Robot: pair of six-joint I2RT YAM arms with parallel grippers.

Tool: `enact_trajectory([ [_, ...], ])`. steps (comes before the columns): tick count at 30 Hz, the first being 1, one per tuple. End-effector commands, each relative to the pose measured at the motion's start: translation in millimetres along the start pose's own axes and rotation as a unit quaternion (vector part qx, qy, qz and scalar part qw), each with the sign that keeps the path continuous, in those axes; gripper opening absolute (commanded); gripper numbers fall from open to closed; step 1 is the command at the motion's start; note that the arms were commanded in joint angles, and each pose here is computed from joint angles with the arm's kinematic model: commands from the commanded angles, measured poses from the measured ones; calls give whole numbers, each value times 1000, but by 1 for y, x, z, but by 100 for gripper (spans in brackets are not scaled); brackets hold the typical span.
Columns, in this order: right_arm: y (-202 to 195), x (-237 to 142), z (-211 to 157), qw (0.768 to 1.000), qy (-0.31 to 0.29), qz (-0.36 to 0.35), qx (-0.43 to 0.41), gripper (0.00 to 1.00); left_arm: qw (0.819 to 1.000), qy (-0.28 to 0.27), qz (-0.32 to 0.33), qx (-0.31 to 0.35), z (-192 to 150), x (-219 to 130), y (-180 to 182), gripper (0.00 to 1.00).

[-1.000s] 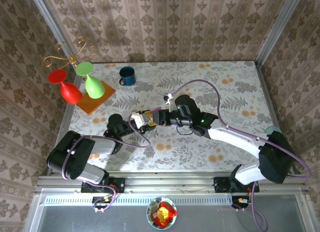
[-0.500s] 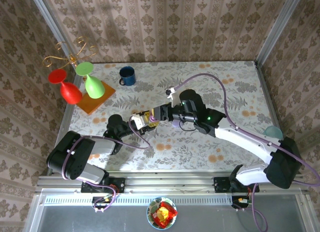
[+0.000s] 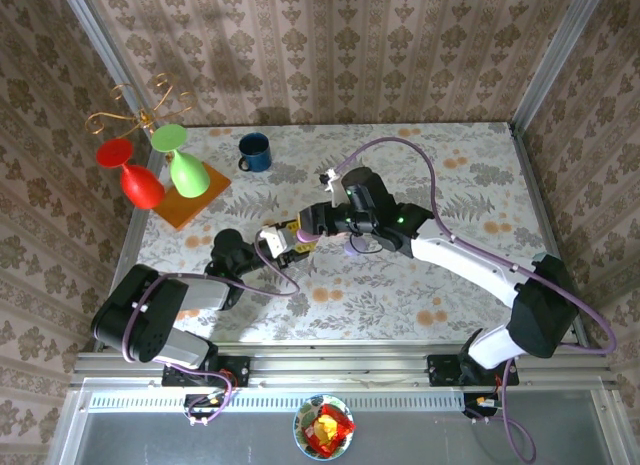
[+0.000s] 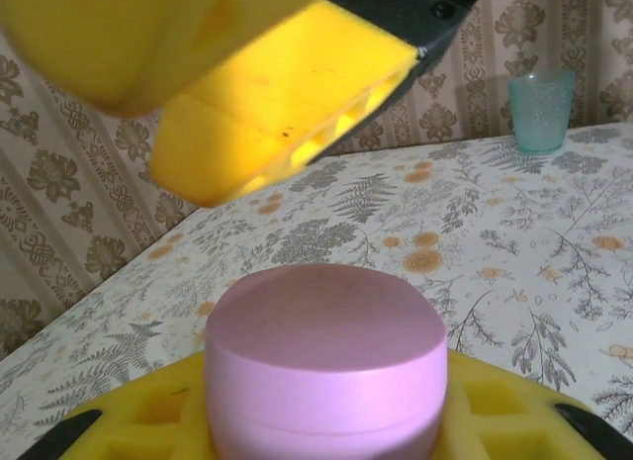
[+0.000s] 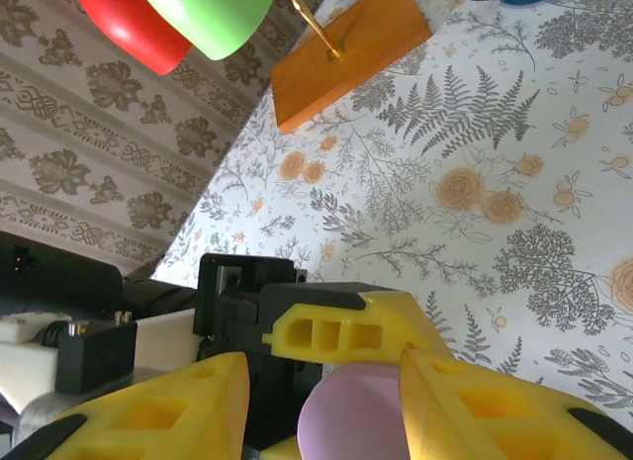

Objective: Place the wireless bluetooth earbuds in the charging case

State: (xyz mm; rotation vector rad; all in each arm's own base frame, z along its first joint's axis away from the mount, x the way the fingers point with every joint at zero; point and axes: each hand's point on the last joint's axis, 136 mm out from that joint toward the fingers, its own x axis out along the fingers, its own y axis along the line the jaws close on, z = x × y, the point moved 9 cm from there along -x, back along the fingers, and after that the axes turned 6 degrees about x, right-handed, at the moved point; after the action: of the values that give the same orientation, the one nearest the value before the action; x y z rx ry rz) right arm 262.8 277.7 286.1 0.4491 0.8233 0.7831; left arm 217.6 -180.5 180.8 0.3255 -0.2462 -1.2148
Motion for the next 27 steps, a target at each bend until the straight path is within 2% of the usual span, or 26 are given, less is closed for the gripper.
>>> enact_trajectory([
  [1,4,-17,0,1000,-24,15,0,46,999,-36,12,2,19,-1,9,21],
  [6,-5,-37,-1,995,-65,57,53,57,998,-57,5,-22,32,1,13,20],
  [10,-15,-41,-6,984,-62,128,108,68,996,-72,7,-47,43,5,17,20],
  [13,-20,-39,-9,975,-53,169,137,72,995,-77,16,-63,48,7,21,19],
  [20,-23,-30,-6,950,-45,253,180,71,994,-93,4,-64,57,15,22,20],
  [25,-31,-16,-4,931,-33,294,213,64,994,-96,-5,-53,60,18,18,20],
  [27,-32,-15,-2,925,-36,308,218,58,994,-96,-3,-51,60,17,18,20],
])
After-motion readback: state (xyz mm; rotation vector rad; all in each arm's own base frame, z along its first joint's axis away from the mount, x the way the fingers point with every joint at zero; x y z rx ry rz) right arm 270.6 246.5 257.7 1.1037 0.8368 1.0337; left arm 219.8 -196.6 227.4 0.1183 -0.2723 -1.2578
